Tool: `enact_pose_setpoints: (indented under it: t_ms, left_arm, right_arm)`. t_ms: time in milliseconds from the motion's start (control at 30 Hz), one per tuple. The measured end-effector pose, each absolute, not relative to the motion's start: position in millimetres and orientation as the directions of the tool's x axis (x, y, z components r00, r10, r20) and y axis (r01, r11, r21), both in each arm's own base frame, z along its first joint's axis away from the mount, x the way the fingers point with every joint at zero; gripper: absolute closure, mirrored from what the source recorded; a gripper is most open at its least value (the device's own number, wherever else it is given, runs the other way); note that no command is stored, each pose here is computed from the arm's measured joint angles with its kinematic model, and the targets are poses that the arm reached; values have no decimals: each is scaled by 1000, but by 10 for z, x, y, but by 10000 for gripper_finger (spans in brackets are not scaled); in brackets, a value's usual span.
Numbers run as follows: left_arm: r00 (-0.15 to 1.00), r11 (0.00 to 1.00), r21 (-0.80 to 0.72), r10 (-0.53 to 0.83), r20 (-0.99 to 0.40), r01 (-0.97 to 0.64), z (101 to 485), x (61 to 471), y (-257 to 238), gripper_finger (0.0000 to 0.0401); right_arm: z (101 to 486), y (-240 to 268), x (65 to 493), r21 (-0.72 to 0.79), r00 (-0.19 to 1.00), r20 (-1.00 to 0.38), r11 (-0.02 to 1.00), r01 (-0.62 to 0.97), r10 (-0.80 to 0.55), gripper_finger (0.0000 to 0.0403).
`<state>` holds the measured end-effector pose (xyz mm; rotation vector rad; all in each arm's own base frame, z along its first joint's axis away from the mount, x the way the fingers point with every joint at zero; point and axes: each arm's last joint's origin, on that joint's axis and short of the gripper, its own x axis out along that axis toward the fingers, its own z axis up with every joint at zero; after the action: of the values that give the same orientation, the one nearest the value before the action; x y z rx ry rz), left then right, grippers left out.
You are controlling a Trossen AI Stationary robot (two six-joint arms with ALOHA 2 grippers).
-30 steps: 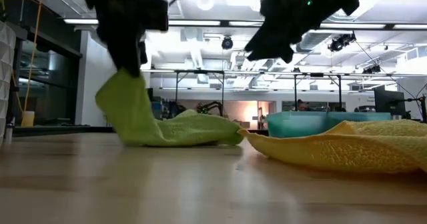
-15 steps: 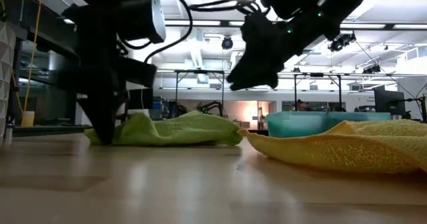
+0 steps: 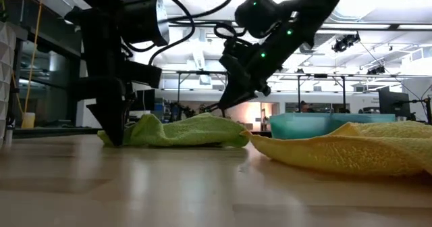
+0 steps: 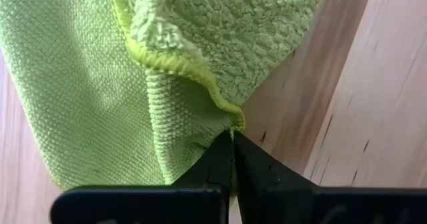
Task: Fold microfiber towels
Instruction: Fold the green towel
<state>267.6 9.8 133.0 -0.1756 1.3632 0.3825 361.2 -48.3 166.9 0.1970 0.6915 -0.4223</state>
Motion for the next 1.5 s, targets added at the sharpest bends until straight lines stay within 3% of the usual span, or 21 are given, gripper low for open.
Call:
enact_pose_setpoints:
  t_ms: [67,167,300,667,800,1000,1167,1367,1500]
  left_arm:
    - [160,923,97,167,-973,-373,1329,2678,99,401]
    - [170,915,90,168,-971,-393,1331,2688,100,401]
    - [181,914,85,169,-969,-396,1333,2700,100,401]
    - [238,915,56,162,-958,-400,1341,2755,99,401]
    - [227,914,59,161,-961,-401,1339,2744,98,401]
    - [227,912,70,174,-958,-404,1339,2745,102,401]
    - [227,913,70,174,-958,-402,1340,2746,102,401]
    - [227,913,71,174,-958,-401,1340,2745,102,401]
    - [228,914,71,174,-958,-400,1342,2745,100,401]
  right_arm:
    - [1647,-569,3581,59,669,-681,888,457,-299,391]
    - [1549,-712,3500,175,627,-741,833,524,-239,386]
    - [1403,-805,3442,388,651,-758,776,497,-37,399]
    - [1327,-617,3574,480,697,-717,726,493,0,402]
    - [1478,-452,3604,528,742,-664,760,379,91,403]
    - [1517,-95,3628,521,737,-645,822,231,202,403]
    - [1433,153,3555,478,646,-722,854,205,248,403]
    - [1488,162,3495,408,626,-752,892,193,208,403]
    - [1669,-28,3476,322,687,-724,908,267,55,403]
